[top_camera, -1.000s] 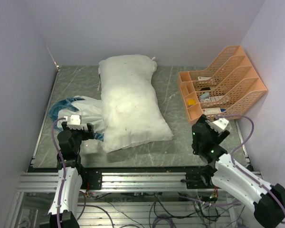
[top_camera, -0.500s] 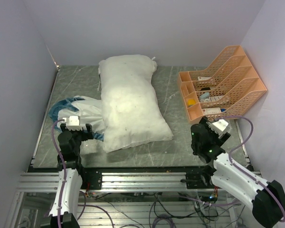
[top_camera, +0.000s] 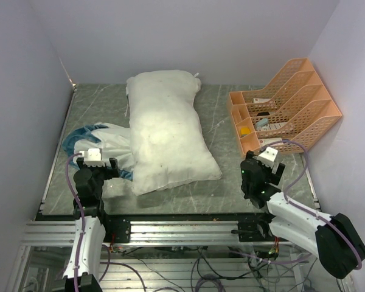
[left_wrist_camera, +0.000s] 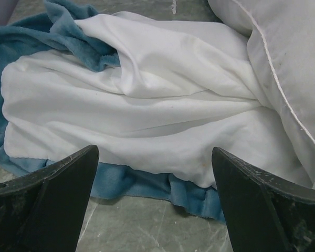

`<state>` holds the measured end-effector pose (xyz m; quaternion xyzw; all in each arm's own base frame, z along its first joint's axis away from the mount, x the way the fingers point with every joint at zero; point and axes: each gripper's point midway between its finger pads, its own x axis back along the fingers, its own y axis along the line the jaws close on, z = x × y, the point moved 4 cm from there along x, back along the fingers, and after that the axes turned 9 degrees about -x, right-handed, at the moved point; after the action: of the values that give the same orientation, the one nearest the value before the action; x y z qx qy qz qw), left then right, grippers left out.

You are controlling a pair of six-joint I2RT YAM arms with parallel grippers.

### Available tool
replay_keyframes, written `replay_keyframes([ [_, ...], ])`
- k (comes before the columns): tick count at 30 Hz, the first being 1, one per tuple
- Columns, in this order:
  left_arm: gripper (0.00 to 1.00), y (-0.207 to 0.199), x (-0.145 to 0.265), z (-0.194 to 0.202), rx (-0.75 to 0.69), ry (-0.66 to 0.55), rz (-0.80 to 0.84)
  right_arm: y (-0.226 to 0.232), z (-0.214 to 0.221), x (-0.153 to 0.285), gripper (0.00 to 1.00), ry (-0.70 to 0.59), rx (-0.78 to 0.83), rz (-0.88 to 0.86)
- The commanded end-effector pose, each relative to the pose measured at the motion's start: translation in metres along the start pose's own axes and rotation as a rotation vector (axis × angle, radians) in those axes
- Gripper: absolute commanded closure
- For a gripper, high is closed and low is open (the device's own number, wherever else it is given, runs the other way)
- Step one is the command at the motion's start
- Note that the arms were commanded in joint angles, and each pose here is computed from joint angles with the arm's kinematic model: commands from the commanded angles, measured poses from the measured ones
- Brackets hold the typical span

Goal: Remove the pillowcase from the pillow
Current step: Reset both arms

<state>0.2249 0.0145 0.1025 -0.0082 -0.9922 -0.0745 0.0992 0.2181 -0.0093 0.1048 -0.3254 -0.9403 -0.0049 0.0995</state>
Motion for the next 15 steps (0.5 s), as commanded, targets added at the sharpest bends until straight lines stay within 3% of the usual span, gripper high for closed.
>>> replay_keyframes([
  [1, 0.01, 0.003, -0.003, -0.014, -0.011, -0.051, -0.009, 0.007, 0.004, -0.004, 0.0, -0.002, 0.021, -0.019],
  [7, 0.0, 0.002, -0.002, -0.014, -0.01, -0.056, -0.007, 0.007, 0.005, -0.005, 0.0, -0.022, 0.032, -0.034],
  [15, 0.0, 0.002, -0.002, -0.014, -0.01, -0.055, -0.006, 0.027, 0.014, -0.001, 0.0, 0.005, 0.12, -0.248],
])
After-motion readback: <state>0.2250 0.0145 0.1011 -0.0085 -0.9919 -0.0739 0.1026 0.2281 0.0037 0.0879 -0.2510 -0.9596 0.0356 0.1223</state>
